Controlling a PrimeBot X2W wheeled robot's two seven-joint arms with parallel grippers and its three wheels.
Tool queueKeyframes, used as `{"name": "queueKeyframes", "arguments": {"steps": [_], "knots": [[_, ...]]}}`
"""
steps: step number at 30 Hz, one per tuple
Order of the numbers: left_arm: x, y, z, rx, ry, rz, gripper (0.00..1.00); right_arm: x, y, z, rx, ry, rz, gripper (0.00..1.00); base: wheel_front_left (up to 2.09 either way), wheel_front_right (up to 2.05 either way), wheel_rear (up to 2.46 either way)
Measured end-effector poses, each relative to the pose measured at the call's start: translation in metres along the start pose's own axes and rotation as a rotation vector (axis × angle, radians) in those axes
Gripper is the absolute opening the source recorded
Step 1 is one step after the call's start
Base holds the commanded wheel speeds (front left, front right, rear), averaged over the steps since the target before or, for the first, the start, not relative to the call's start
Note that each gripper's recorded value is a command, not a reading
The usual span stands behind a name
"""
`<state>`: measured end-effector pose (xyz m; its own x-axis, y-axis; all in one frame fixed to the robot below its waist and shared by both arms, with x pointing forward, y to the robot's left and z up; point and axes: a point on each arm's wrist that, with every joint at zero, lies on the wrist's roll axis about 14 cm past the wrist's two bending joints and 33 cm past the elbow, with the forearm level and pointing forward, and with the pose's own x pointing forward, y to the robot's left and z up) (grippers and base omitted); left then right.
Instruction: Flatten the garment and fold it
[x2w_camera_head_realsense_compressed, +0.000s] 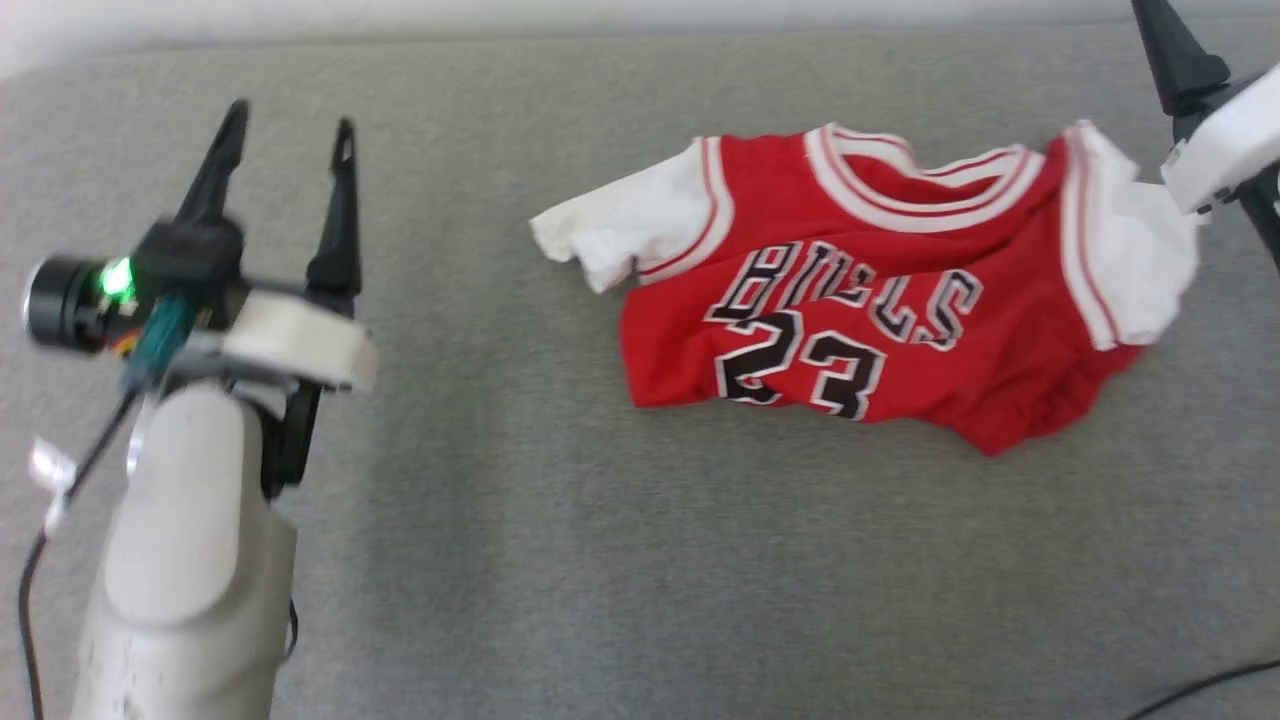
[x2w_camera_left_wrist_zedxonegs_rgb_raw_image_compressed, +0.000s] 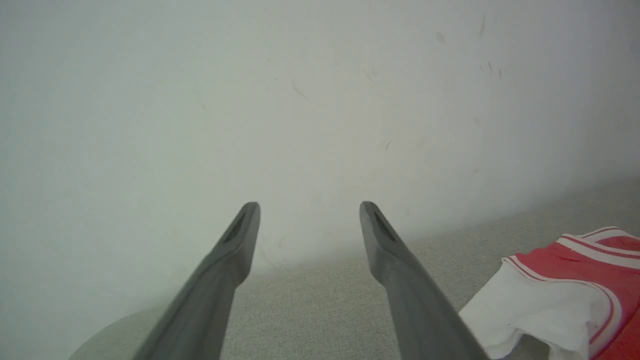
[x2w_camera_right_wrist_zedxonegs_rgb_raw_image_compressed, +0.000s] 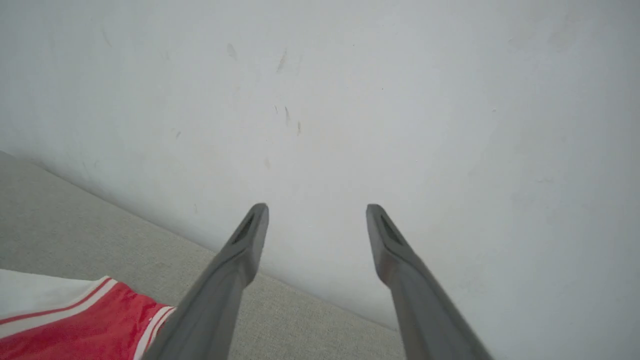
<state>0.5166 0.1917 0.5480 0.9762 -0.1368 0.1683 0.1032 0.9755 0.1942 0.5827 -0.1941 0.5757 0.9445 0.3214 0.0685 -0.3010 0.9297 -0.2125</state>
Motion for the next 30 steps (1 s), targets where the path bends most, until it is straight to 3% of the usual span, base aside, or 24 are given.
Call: {"name": "queueKeyframes", "arguments": {"steps": [9, 16, 21, 30], "knots": [[0.051, -0.046, 0.003, -0.022, 0.137, -0.168, 1.00, -0.067, 0.009, 0.022, 0.111, -0.169, -0.117, 1.00, 0.00, 0.00, 0.00], [0.063, -0.091, -0.019, -0.027, 0.365, -0.331, 1.00, -0.104, 0.018, 0.021, 0.120, -0.193, -0.167, 1.00, 0.00, 0.00, 0.00], [0.053, -0.114, -0.052, 0.000, 0.648, -0.447, 1.00, -0.123, 0.025, 0.018, 0.159, -0.204, -0.205, 1.00, 0.00, 0.00, 0.00], [0.048, -0.110, -0.085, 0.136, 0.987, -0.543, 1.00, -0.144, 0.026, -0.002, 0.175, -0.149, -0.261, 1.00, 0.00, 0.00, 0.00]]}}
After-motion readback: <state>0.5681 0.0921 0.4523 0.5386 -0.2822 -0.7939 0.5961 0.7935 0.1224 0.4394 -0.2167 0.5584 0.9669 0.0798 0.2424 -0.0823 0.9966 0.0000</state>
